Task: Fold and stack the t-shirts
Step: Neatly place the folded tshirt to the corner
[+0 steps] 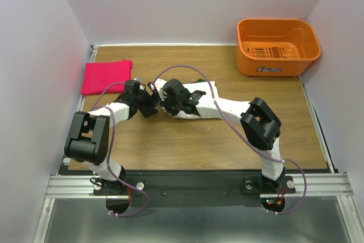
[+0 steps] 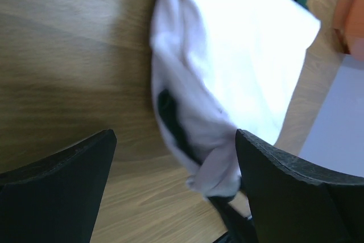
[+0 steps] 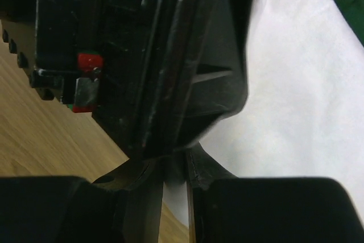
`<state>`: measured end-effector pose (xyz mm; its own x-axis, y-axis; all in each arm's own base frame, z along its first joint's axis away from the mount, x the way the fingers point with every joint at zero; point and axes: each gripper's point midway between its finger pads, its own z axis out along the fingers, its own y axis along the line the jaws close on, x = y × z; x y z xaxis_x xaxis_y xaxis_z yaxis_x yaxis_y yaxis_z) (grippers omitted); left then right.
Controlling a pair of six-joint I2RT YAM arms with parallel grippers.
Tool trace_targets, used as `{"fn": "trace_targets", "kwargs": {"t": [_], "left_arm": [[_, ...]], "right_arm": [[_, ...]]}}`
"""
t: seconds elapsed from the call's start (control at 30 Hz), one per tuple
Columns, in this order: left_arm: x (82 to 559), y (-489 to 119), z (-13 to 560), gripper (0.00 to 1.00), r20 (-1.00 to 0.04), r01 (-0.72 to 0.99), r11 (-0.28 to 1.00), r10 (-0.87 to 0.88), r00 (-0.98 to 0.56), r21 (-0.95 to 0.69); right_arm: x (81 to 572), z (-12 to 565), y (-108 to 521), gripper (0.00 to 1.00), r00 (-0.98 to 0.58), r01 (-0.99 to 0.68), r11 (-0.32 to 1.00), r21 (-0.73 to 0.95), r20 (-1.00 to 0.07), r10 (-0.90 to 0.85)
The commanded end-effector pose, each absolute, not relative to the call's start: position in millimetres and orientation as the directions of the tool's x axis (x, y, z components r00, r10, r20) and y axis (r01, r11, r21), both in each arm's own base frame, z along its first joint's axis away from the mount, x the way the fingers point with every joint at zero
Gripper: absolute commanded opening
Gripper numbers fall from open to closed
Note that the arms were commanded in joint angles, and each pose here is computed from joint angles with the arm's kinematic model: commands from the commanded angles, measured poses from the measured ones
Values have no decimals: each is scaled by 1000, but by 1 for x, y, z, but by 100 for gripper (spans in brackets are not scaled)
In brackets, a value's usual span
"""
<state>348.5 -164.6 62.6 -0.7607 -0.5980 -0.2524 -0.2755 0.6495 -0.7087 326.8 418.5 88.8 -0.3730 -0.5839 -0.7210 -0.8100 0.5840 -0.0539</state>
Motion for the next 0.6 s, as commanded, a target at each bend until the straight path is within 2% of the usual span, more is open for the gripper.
{"fn": "trace_targets", "kwargs": {"t": [0.0, 0.27, 0.4, 0.57], "left_arm": [[368, -179, 91, 98, -261, -218, 572, -637, -725, -791], [367, -175, 101, 98, -277, -199, 527, -688, -671, -826], [362, -188, 77, 98, -237, -238, 547, -659, -714, -803], [371, -189, 60, 97, -251, -271, 577, -666, -702, -771]], "right_arm": [[323, 135, 438, 1, -319, -823, 567, -14, -815, -484], [320, 137, 435, 1, -322, -824, 567, -2, -822, -470], [319, 139, 435, 1, -322, -821, 570, 2, -826, -462], [319, 145, 437, 1, -321, -825, 566, 15, -836, -445]]}}
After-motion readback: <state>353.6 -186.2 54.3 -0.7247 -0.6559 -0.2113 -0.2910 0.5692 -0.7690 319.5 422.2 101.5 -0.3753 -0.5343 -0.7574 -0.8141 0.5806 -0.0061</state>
